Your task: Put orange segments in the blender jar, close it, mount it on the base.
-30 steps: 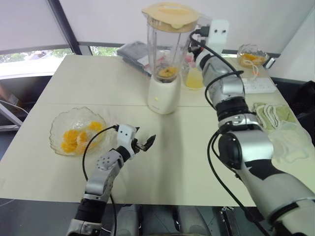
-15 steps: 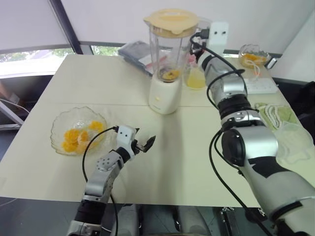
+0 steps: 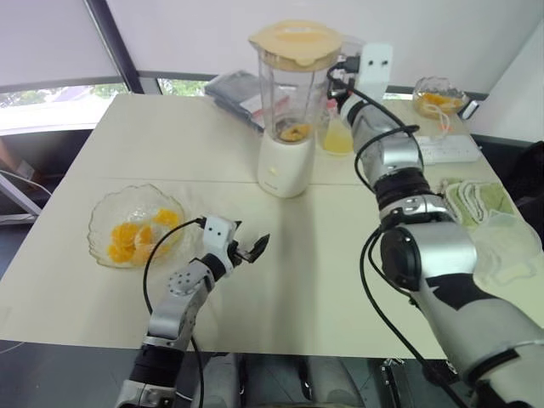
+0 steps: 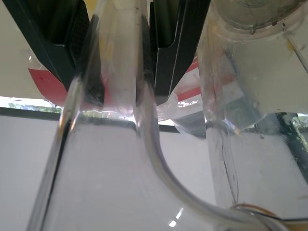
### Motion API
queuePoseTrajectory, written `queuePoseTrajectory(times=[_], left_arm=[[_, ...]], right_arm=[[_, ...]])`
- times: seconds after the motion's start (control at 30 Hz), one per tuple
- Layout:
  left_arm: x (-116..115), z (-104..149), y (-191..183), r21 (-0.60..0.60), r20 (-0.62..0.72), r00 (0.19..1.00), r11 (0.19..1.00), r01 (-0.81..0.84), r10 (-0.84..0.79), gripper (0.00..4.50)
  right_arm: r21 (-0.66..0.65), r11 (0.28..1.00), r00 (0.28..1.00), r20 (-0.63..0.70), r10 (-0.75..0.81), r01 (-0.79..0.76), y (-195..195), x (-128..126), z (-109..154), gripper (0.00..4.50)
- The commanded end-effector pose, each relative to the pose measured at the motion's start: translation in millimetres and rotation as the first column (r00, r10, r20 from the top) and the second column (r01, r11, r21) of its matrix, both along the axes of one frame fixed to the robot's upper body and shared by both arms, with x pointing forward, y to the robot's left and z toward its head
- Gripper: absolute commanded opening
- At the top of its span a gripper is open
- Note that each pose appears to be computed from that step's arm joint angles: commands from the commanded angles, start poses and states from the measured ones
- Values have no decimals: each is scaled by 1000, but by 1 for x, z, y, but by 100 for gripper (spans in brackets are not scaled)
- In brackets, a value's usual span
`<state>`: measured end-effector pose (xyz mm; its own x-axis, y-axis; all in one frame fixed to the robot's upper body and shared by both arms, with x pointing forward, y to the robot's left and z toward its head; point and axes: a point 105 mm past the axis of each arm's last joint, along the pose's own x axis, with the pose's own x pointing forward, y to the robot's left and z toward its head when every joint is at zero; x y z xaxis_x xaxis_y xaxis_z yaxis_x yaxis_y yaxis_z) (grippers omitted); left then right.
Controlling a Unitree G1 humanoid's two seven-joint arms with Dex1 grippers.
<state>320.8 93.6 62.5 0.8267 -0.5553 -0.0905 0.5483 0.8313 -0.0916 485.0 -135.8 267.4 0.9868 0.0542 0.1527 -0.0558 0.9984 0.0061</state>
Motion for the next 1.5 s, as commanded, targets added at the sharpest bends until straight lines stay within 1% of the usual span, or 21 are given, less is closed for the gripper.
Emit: queuePoseTrajectory(times=[0.03, 0.3, 0.5, 0.87, 1.37, 1.4, 1.43, 1.47, 1.5], left_arm=[[-1, 14, -3, 0, 47, 999, 1000, 10, -10, 443], [0, 13, -5, 1, 45, 999, 1000, 19, -19, 443], [1, 13, -8, 0, 44, 999, 1000, 26, -26, 443], [0, 11, -10, -7, 40, 999, 1000, 27, -27, 443], [-1, 9, -14, -19, 36, 999, 1000, 22, -21, 443], [-1, 9, -15, -19, 37, 999, 1000, 22, -21, 450], [-1, 9, -15, -19, 38, 999, 1000, 22, -21, 450], [-1, 9, -15, -19, 38, 999, 1000, 22, -21, 450], [-1, 9, -15, -19, 38, 999, 1000, 22, -21, 450]], right_arm=[[35, 999, 998, 59, -14, 12, 0, -7, 14, 92], [17, 1000, 1000, -2, -8, 8, 9, -15, -14, 92], [-14, 1000, 999, -46, 11, -12, 7, -12, -21, 92], [-60, 996, 997, -56, 61, -65, 9, -1, -8, 92], [-83, 992, 994, -64, 86, -91, 9, 3, 0, 92], [-78, 992, 994, -64, 93, -97, 10, 3, 1, 172], [-76, 992, 993, -63, 97, -102, 10, 3, 1, 198], [-79, 991, 993, -61, 99, -103, 10, 3, 2, 234], [-82, 991, 993, -59, 99, -104, 10, 3, 2, 283]])
